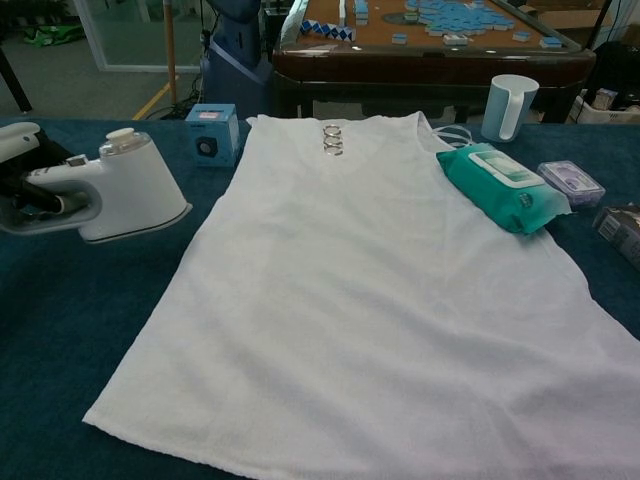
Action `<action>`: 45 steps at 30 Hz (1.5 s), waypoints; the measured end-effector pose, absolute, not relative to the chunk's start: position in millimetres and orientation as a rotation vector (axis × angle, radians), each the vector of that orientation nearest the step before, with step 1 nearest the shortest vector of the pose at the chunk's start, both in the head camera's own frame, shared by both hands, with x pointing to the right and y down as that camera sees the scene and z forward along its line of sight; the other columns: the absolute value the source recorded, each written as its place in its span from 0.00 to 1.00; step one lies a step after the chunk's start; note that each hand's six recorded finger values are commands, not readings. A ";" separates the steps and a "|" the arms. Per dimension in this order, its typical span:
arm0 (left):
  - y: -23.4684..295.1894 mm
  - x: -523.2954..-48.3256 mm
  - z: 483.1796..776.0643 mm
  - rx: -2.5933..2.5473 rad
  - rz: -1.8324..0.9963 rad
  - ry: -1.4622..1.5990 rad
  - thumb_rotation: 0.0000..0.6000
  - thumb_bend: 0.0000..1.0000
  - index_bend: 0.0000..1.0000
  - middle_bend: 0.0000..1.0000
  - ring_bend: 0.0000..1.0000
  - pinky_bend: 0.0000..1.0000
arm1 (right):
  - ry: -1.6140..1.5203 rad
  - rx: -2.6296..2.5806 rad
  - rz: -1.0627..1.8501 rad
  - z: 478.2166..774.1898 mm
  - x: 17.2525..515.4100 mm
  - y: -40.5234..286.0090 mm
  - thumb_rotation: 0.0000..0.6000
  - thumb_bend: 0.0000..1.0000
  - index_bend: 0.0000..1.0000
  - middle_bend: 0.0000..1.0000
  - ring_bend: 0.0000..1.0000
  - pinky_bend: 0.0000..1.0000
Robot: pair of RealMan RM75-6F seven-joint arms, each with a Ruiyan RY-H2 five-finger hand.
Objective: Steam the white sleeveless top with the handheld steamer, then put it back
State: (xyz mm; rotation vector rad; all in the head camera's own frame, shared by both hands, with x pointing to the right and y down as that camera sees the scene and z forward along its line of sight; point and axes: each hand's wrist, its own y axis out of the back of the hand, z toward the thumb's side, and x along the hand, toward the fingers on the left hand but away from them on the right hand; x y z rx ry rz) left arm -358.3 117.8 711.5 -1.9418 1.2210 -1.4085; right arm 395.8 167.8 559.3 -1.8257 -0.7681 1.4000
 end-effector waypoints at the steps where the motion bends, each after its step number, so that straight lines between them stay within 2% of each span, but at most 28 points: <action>1: 119.0 -352.7 707.9 -1.951 -1.390 1.215 1.00 0.24 0.77 0.84 0.72 0.76 | -0.741 -1.859 1.394 564.6 390.7 171.9 1.00 0.41 0.00 0.13 0.02 0.00; 4: 122.1 -336.8 698.7 -1.970 -1.343 1.190 1.00 0.25 0.77 0.84 0.71 0.76 | -0.678 -1.941 1.382 577.7 378.8 181.6 1.00 0.56 0.00 0.13 0.02 0.00; 8: 125.2 -313.8 687.5 -1.981 -1.283 1.148 1.00 0.24 0.77 0.83 0.71 0.76 | -0.591 -2.054 1.368 594.8 362.8 193.9 1.00 0.92 0.00 0.11 0.02 0.00; 10: 126.0 -301.7 682.7 -1.982 -1.254 1.123 1.00 0.24 0.77 0.83 0.71 0.76 | -0.533 -2.115 1.351 604.2 352.7 200.8 1.00 0.99 0.00 0.11 0.02 0.00; 17: 127.6 -261.4 678.1 -1.989 -1.180 1.047 1.00 0.24 0.77 0.83 0.71 0.76 | -0.386 -2.240 1.298 630.8 329.1 221.3 1.00 1.00 0.00 0.11 0.02 0.00; 28: 134.8 -209.0 690.7 -2.007 -1.121 0.924 1.00 0.24 0.77 0.83 0.70 0.76 | -0.331 -2.322 1.273 660.4 316.1 242.2 1.00 1.00 0.00 0.11 0.02 0.00; 45: 163.4 -168.3 721.8 -1.974 -1.078 0.734 1.00 0.25 0.77 0.83 0.70 0.76 | -0.277 -2.366 1.272 692.4 306.0 256.1 1.00 1.00 0.00 0.12 0.02 0.00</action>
